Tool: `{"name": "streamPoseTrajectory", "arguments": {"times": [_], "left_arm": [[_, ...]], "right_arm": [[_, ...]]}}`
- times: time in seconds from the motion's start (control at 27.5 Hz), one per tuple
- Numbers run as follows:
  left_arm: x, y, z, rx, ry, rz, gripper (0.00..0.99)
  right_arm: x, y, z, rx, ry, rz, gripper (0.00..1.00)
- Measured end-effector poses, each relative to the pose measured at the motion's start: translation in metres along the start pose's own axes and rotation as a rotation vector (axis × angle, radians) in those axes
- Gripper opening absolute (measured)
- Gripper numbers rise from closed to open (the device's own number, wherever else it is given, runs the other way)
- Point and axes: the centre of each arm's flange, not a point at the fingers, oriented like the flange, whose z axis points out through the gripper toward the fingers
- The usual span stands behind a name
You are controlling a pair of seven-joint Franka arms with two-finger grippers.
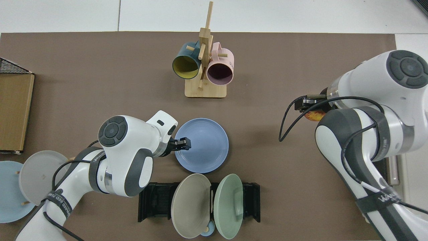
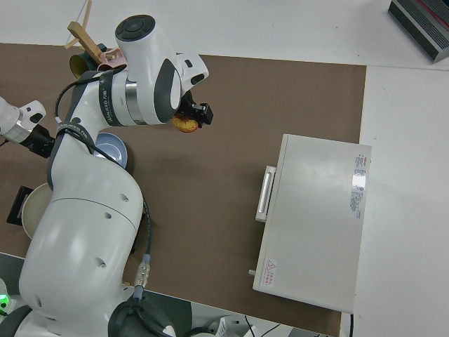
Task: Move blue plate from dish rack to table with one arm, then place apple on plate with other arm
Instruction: 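Retract the left gripper while the right gripper carries the apple over the plate, then lower the apple onto the blue plate and open the right gripper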
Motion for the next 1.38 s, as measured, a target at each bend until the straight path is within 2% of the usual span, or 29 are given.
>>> {"name": "streamPoseTrajectory", "arguments": {"times": [0.11, 0.22, 0.4, 0.62, 0.87, 0.98, 1.16, 1.38], "left_arm": [[0.001, -0.004, -0.003, 0.046, -0.025, 0.029, 0.868], [0.01, -0.011, -0.022, 0.133, -0.034, 0.062, 0.991], [0.028, -0.019, -0.08, 0.224, 0.014, 0.065, 0.991], [0.035, -0.053, -0.17, 0.246, 0.086, 0.018, 0.991], [0.029, -0.099, -0.271, 0.259, 0.102, 0.049, 0.991], [0.031, -0.111, -0.29, 0.256, 0.114, 0.066, 0.991], [0.032, -0.117, -0.291, 0.263, 0.101, 0.065, 0.991], [0.032, -0.123, -0.302, 0.282, 0.102, 0.055, 0.991]], "right_arm": [[0.0, -0.001, 0.0, 0.0, 0.0, 0.002, 0.7], [-0.001, -0.004, 0.0, 0.0, 0.0, 0.003, 0.7], [-0.003, -0.013, 0.0, 0.001, 0.0, 0.014, 0.7], [-0.011, -0.04, -0.002, 0.003, 0.004, 0.041, 0.7], [-0.035, -0.108, -0.009, 0.013, 0.016, 0.109, 0.7], [-0.05, -0.141, -0.018, 0.025, 0.029, 0.129, 0.7], [-0.079, -0.195, -0.026, 0.04, 0.039, 0.138, 0.7], [-0.115, -0.254, -0.004, 0.022, 0.017, 0.105, 0.7]]}}
